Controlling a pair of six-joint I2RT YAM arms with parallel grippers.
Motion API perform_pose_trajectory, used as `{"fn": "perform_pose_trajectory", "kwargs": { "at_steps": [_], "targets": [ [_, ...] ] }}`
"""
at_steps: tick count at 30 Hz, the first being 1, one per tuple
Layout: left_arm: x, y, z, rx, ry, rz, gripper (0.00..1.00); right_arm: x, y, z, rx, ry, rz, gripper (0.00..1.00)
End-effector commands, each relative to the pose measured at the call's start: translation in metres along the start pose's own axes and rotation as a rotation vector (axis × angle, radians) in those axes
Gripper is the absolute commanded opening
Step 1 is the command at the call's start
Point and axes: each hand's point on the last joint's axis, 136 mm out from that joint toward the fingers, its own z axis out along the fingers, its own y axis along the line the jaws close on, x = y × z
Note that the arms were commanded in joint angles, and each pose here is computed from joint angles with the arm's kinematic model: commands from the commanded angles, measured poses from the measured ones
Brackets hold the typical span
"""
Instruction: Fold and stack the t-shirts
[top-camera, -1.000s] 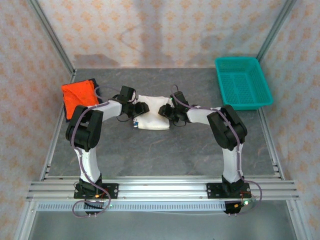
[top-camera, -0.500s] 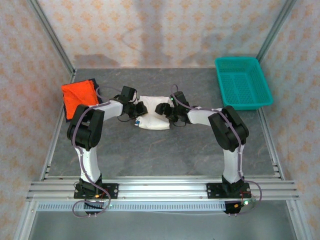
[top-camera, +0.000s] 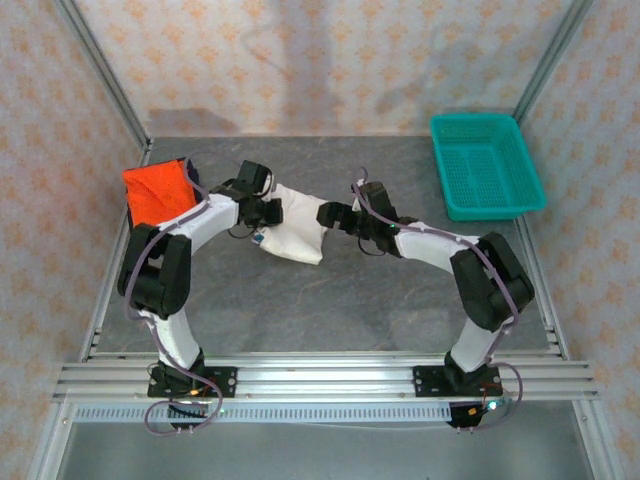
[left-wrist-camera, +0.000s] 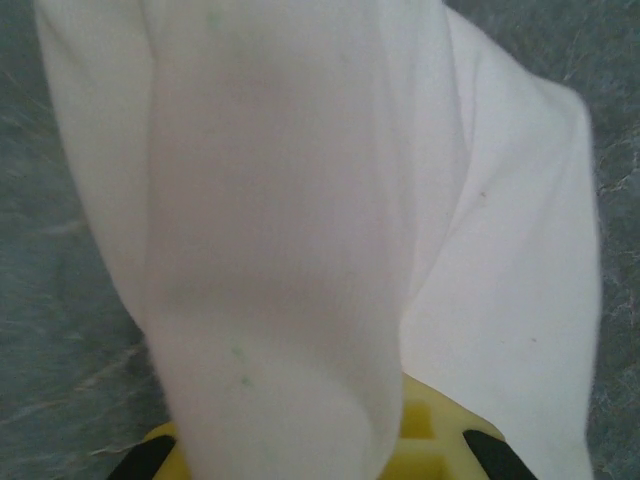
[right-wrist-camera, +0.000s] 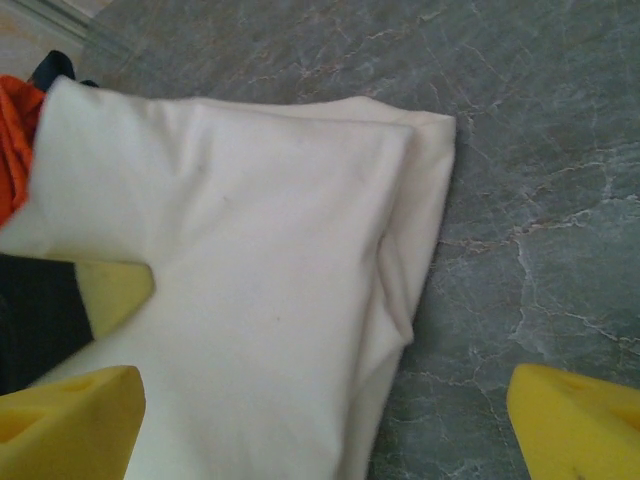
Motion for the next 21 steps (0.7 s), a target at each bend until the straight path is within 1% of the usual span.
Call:
{"fn": "perform_pose_trajectory", "kwargs": {
  "at_steps": [1, 4, 7, 11, 13, 17, 21],
  "targets": [
    [-0.024, 0.008, -0.024, -0.089, -0.069, 0.104, 0.0, 0.001, 0.03, -0.007, -0.091, -0.019, -0.149, 0.94],
    [-0.036, 0.015, -0.03, -0.129, -0.079, 0.132, 0.0, 0.009, 0.059, -0.006, -0.155, -0.016, -0.249, 0.95],
    [-0.05, 0.027, -0.037, -0.188, -0.086, 0.156, 0.0, 0.015, 0.083, -0.005, -0.217, -0.013, -0.293, 0.95],
    [-0.068, 0.056, -0.055, -0.322, -0.08, 0.191, 0.0, 0.02, 0.1, -0.003, -0.26, -0.009, -0.303, 0.95],
    [-0.078, 0.071, -0.067, -0.362, -0.096, 0.187, 0.0, 0.023, 0.104, -0.003, -0.272, -0.002, -0.308, 0.95],
    [-0.097, 0.092, -0.087, -0.369, -0.143, 0.178, 0.0, 0.028, 0.113, -0.006, -0.311, 0.014, -0.333, 0.95],
    [-0.111, 0.114, -0.099, -0.401, -0.157, 0.19, 0.0, 0.038, 0.135, -0.014, -0.395, 0.039, -0.394, 0.95]
  ]
}}
